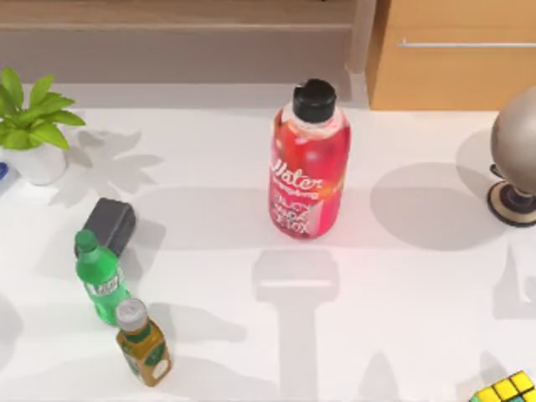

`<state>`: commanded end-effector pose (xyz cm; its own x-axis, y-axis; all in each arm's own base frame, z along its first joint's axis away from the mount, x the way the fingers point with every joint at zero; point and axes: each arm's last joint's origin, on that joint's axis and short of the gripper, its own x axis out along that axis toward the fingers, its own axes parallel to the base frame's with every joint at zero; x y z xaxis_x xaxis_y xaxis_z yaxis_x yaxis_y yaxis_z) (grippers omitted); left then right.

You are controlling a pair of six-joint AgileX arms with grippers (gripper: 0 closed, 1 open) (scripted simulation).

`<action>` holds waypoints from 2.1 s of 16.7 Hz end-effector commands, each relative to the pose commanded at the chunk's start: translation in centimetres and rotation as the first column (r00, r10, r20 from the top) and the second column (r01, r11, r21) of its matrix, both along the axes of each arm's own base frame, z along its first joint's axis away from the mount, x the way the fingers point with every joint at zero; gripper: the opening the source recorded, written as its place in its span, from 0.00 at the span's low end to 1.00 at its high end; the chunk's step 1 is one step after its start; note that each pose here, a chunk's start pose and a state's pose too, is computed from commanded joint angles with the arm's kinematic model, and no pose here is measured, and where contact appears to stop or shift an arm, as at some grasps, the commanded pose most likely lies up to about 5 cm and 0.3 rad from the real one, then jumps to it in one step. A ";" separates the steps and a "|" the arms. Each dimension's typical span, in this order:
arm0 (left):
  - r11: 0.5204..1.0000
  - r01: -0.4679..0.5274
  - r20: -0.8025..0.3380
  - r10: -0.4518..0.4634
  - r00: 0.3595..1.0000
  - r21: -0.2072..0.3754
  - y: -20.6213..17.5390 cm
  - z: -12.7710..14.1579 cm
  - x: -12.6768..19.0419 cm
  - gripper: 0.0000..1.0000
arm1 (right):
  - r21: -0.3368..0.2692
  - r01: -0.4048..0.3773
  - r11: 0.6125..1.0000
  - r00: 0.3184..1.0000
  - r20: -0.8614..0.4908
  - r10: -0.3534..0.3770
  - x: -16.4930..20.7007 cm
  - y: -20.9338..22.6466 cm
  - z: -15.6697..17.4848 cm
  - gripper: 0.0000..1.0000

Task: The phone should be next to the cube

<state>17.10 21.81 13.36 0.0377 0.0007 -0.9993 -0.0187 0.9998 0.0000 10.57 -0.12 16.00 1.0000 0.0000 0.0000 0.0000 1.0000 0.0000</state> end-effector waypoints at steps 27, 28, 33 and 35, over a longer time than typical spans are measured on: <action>0.995 -0.026 0.327 0.056 0.943 -0.096 -28.6 13.5 16.4 0.00 | 0.000 0.000 1.000 1.000 0.000 0.000 0.0 0.0 0.0 1.00; 0.993 -0.024 0.302 0.058 0.951 -0.114 -30.9 13.3 16.1 0.00 | 0.000 0.000 1.000 1.000 0.000 0.000 0.0 0.0 0.0 1.00; 0.993 -0.027 0.128 0.042 0.991 -0.119 -41.7 10.4 12.1 0.00 | 0.000 0.000 1.000 1.000 0.000 0.000 0.0 0.0 0.0 1.00; 0.996 -0.024 0.065 0.030 0.997 -0.089 -45.4 9.0 9.7 0.00 | 0.000 0.000 1.000 1.000 0.000 0.000 0.0 0.0 0.0 1.00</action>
